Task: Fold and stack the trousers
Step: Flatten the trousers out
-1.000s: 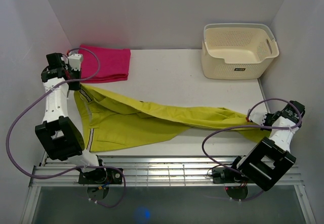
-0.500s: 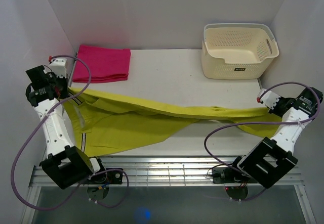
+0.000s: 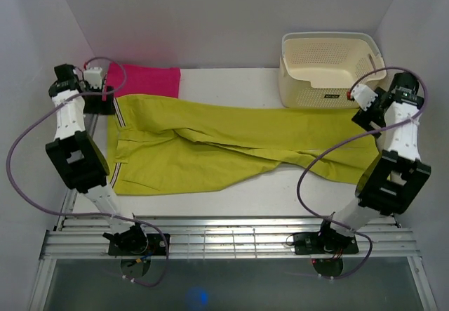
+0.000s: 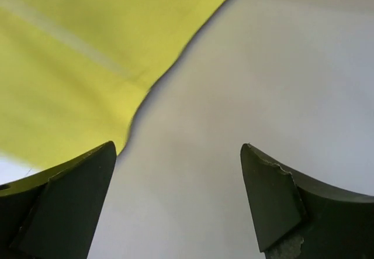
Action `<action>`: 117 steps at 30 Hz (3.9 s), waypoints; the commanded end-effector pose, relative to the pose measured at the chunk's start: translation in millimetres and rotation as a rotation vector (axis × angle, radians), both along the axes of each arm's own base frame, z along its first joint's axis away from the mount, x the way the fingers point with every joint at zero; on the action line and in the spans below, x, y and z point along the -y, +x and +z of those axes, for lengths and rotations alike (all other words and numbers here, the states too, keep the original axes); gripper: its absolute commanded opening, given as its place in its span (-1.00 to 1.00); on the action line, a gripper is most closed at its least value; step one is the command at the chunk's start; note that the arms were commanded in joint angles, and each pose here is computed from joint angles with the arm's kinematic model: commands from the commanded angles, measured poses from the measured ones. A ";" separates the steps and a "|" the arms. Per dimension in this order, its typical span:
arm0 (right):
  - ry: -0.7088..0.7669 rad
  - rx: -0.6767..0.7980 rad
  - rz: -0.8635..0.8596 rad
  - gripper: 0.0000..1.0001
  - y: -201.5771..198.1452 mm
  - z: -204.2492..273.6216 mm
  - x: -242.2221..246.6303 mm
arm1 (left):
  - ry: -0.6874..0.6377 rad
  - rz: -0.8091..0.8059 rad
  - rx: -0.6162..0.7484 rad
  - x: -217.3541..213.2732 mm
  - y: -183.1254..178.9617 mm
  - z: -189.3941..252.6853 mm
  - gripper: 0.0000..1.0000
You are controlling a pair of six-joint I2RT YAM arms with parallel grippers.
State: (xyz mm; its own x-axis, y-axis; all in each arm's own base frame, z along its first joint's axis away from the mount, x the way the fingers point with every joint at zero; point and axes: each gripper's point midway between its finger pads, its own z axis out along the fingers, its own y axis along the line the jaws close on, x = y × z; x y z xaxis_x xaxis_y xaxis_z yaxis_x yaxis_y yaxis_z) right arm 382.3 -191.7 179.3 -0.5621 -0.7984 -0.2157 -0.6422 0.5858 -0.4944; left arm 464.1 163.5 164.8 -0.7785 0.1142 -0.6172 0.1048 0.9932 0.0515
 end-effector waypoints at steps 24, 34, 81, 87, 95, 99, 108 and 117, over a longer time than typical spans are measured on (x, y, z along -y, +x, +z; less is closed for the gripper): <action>-0.128 -0.285 0.135 0.70 -157.1 -155.3 -29.0 | -0.090 -0.222 -0.307 72.3 -247.5 -104.2 0.70; -0.020 -0.355 0.185 -0.85 -173.8 -117.4 -48.1 | 0.018 -0.124 -0.360 40.3 -249.9 -140.7 0.05; 0.108 -0.300 0.252 -0.85 -221.7 -40.7 -57.8 | -0.034 0.082 -0.298 -46.2 -221.6 -119.7 -0.42; 0.050 -0.216 0.256 -0.85 -215.5 0.1 -48.1 | -0.043 0.122 -0.260 -63.3 -225.3 -114.4 -0.47; 0.212 -0.364 -0.004 -0.85 -120.8 -61.0 -21.2 | -0.047 0.212 -0.227 -98.4 -207.9 -114.2 -0.79; 0.258 -0.378 -0.110 -0.84 -70.8 -82.4 -20.2 | -0.118 0.176 -0.177 -91.1 -192.7 -99.2 -0.71; 0.122 -0.436 -0.136 -0.85 -68.1 -130.6 -25.3 | -0.292 -0.054 -0.180 -7.6 -229.5 -71.4 0.41; 0.085 -0.455 -0.136 -0.84 -75.9 -131.0 -27.2 | -0.218 0.020 -0.276 4.2 -263.2 -117.4 0.45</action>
State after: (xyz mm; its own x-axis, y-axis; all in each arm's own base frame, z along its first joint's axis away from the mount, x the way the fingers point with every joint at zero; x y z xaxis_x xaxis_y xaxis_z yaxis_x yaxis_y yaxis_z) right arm 303.1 -161.3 31.2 -0.7033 -0.7107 0.0173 -0.7101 0.7011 -0.0648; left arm 198.8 150.3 48.7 -0.9302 -0.0447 -0.3643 0.0639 0.9576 -0.2808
